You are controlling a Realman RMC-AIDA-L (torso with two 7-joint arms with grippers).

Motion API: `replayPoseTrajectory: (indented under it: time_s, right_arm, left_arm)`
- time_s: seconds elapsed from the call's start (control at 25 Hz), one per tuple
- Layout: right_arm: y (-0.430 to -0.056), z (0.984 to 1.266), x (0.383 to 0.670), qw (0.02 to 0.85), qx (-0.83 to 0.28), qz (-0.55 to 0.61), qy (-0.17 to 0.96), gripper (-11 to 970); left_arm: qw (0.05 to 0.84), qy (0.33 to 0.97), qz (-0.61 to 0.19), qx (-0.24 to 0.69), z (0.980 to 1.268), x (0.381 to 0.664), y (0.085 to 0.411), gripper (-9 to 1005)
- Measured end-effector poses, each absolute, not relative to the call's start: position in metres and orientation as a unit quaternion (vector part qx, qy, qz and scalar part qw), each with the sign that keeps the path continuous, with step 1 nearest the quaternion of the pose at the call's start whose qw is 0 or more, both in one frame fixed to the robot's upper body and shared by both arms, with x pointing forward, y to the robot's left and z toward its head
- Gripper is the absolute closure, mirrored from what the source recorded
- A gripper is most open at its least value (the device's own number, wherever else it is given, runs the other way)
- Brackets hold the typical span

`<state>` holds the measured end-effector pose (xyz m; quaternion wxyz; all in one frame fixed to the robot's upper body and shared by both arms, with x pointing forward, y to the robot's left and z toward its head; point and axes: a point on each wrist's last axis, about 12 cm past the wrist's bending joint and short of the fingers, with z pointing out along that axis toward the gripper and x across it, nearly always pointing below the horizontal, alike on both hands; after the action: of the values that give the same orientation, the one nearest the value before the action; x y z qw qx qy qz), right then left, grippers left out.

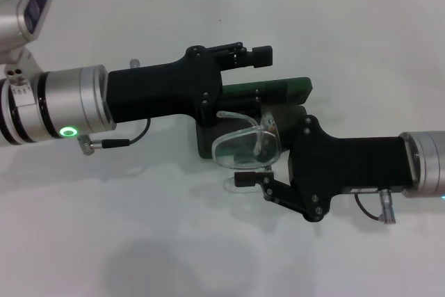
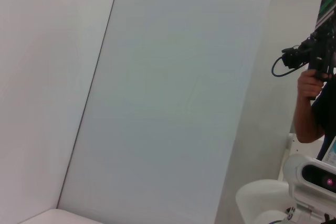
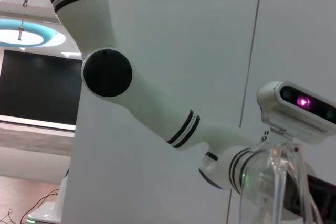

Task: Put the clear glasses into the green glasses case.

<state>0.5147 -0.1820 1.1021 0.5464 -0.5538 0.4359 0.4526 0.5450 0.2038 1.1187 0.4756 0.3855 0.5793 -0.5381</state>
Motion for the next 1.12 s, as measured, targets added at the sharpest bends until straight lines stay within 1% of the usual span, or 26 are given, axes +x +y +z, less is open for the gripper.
replayPoseTrajectory:
  time_s: [0.24, 0.44, 0.6, 0.72, 0.88, 1.12]
  right_arm:
    - [-0.185, 1.103, 0.515, 0.544, -0.562, 0.448, 0.432, 839]
    - [-0.211, 1.114, 0.528, 0.561, -0.568, 0.391, 0.458, 839]
    - [-0.221, 1.125, 0.536, 0.539, -0.594, 0.320, 0.504, 839]
    - [-0.211, 1.130, 0.539, 0.504, -0.630, 0.247, 0.538, 839]
    - [-0.189, 1.123, 0.542, 0.473, -0.659, 0.191, 0.553, 839]
    - [-0.174, 1.111, 0.547, 0.475, -0.664, 0.131, 0.563, 839]
  left_arm:
    - [0.478, 0.580, -0.538, 0.381, 1.118, 0.545, 0.205, 300]
    - [0.552, 0.581, -0.513, 0.306, 1.117, 0.542, 0.238, 299]
    - [0.594, 0.587, -0.486, 0.258, 1.112, 0.535, 0.263, 299]
    - [0.605, 0.592, -0.475, 0.240, 1.109, 0.531, 0.273, 299]
    - [0.609, 0.596, -0.469, 0.230, 1.106, 0.527, 0.279, 300]
    - [0.606, 0.601, -0.468, 0.230, 1.102, 0.527, 0.277, 300]
